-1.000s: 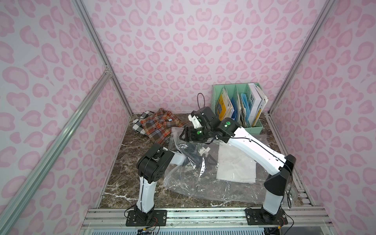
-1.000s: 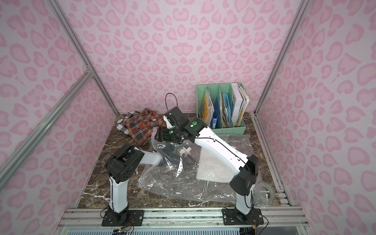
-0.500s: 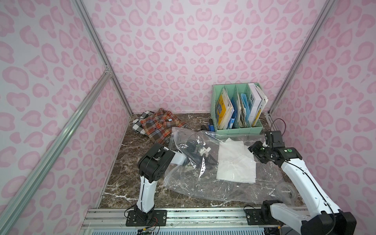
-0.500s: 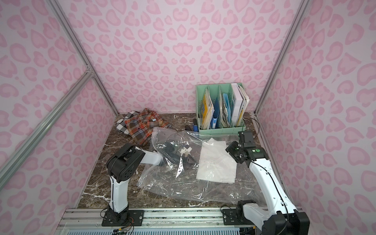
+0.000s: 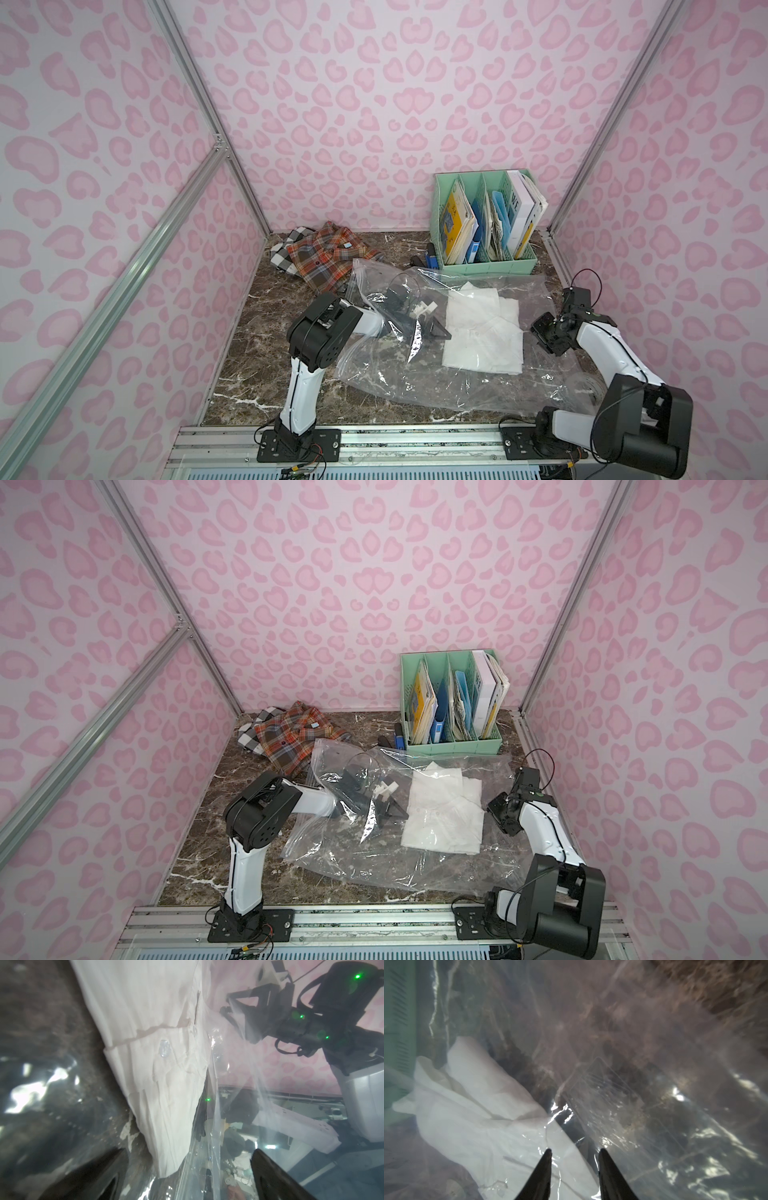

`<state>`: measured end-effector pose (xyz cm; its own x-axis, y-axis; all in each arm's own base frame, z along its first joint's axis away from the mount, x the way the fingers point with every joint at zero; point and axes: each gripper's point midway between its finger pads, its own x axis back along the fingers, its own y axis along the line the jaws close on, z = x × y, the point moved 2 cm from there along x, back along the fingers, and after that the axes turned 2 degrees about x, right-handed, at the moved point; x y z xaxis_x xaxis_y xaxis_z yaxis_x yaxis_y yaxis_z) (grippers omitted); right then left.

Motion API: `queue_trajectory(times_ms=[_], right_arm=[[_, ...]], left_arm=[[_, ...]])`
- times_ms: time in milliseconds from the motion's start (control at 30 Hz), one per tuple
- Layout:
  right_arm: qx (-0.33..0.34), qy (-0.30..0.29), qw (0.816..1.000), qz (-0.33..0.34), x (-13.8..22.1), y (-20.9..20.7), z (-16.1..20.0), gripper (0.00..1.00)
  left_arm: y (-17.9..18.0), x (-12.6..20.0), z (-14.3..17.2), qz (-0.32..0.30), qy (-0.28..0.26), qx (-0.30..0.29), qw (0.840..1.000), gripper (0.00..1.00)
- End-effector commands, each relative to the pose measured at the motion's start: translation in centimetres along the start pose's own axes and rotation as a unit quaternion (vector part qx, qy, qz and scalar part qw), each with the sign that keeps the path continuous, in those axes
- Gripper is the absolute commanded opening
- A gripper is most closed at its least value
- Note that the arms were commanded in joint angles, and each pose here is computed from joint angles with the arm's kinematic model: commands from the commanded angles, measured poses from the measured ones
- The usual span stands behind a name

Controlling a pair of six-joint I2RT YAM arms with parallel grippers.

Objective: Take the shirt out of the vacuum bag
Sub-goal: Take out the shirt from the vacuum bag.

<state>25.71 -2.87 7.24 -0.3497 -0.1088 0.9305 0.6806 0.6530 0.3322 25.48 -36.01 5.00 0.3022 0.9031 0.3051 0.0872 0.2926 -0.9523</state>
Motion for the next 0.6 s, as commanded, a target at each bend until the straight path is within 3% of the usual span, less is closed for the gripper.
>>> queue_trajectory(times_ms=[0, 467, 567], right_arm=[[0.023, 0.008, 1.000, -0.006, -1.0, -0.2, 0.4, 0.35], [0.038, 0.056, 0.998, -0.017, -4.2, -1.1, 4.9, 0.21], [0.041, 0.061, 0.997, -0.017, -4.5, -1.0, 5.5, 0.18]], left_arm=[[6.3, -0.3, 1.5, -0.126, -0.019, 0.101, 0.987, 0.96], [9.2, -2.7, 2.5, -0.197, -0.006, 0.149, 0.969, 0.96], [9.4, -3.2, 2.3, -0.203, -0.004, 0.148, 0.968, 0.89]])
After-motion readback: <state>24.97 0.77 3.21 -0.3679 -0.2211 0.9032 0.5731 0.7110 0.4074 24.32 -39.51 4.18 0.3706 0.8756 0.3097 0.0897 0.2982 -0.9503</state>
